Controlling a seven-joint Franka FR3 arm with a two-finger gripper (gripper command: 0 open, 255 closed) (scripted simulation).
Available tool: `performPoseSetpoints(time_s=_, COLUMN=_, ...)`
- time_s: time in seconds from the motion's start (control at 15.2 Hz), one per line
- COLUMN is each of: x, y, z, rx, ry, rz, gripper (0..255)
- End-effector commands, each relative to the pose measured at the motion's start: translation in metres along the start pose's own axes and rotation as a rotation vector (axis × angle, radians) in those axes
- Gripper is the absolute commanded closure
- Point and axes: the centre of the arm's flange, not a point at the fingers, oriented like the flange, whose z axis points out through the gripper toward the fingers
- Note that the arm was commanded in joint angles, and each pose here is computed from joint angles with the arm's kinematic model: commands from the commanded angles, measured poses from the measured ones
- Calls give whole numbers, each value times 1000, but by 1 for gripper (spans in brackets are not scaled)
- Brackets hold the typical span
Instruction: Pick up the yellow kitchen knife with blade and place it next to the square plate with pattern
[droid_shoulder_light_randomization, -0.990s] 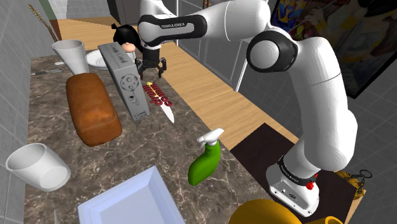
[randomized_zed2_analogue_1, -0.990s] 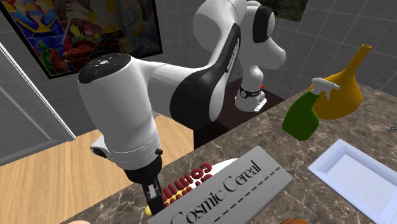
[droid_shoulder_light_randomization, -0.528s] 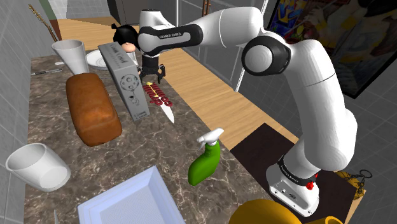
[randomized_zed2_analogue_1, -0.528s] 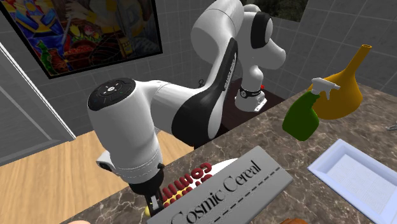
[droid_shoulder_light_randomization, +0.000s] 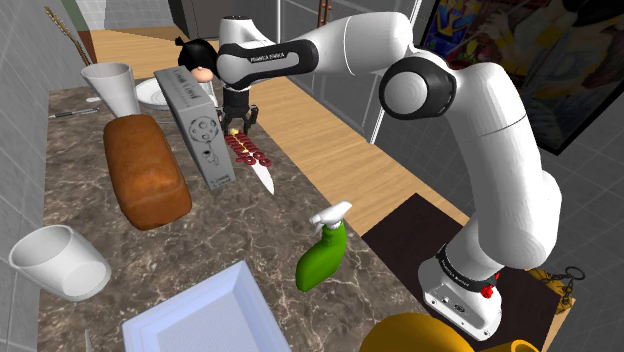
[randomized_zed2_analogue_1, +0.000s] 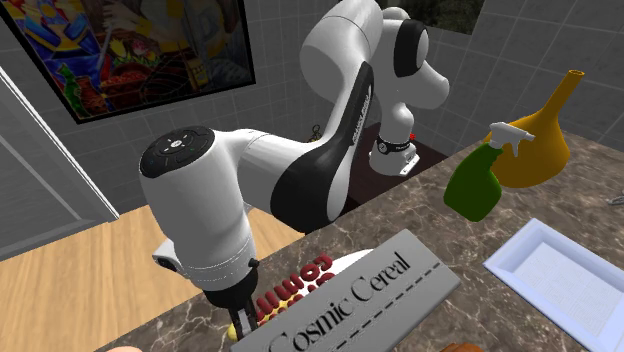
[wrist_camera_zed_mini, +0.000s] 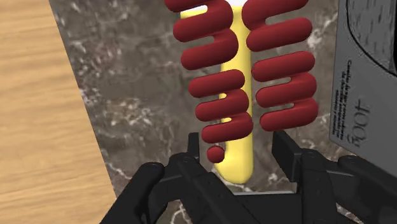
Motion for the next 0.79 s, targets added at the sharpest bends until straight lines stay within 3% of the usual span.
performPoseSetpoints(time_s=0.0, x=0, y=0, z=0, rx=0, ry=0, rz=0, gripper=255)
performPoseSetpoints(time_s=0.53, x=0, y=0, z=0, rx=0, ry=0, rz=0, gripper=255)
performPoseSetpoints(time_s=0.73, x=0, y=-2, z=-16, rx=0, ry=0, rz=0, gripper=255)
